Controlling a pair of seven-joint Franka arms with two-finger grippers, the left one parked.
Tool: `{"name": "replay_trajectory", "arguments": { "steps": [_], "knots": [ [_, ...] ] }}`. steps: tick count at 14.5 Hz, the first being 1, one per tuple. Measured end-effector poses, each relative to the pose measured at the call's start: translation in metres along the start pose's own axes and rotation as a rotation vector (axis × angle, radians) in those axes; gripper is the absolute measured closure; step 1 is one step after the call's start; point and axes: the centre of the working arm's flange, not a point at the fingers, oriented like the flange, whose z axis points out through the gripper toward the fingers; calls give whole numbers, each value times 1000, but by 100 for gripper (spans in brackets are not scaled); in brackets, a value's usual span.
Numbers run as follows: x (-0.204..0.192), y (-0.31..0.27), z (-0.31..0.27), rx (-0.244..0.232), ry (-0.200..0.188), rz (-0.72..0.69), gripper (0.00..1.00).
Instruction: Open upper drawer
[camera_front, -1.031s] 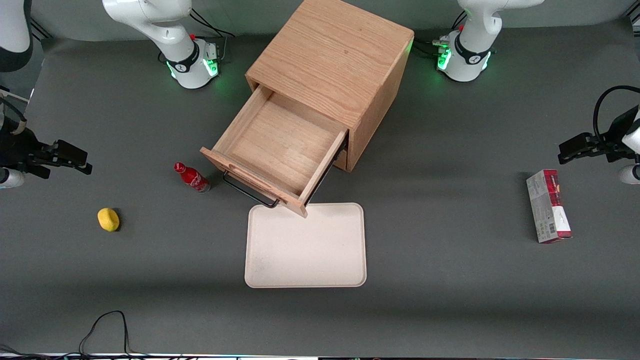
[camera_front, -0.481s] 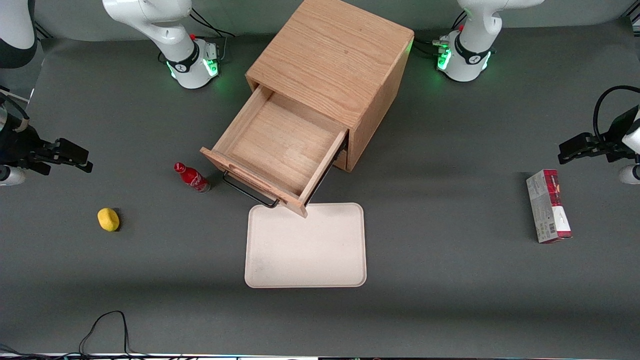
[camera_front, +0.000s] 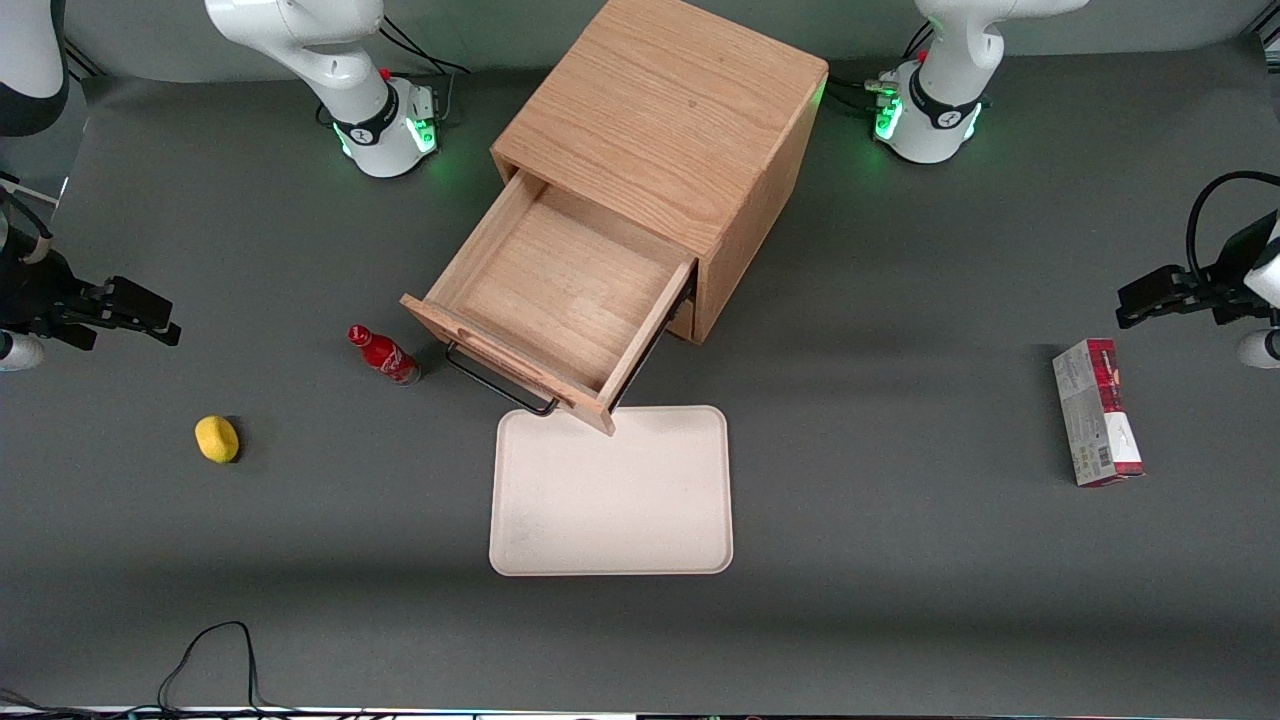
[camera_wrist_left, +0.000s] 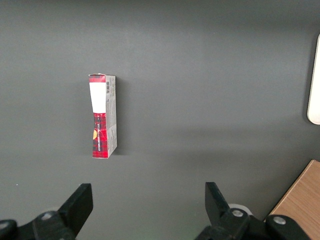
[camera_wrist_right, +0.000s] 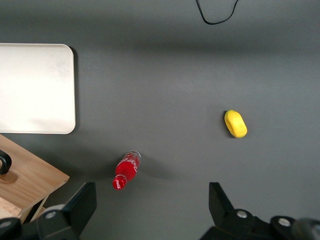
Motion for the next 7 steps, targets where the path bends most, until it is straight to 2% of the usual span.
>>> {"name": "replay_trajectory", "arguments": {
  "steps": [7],
  "knots": [
    [-1, 7, -1, -1, 1, 14, 0]
  ]
}}
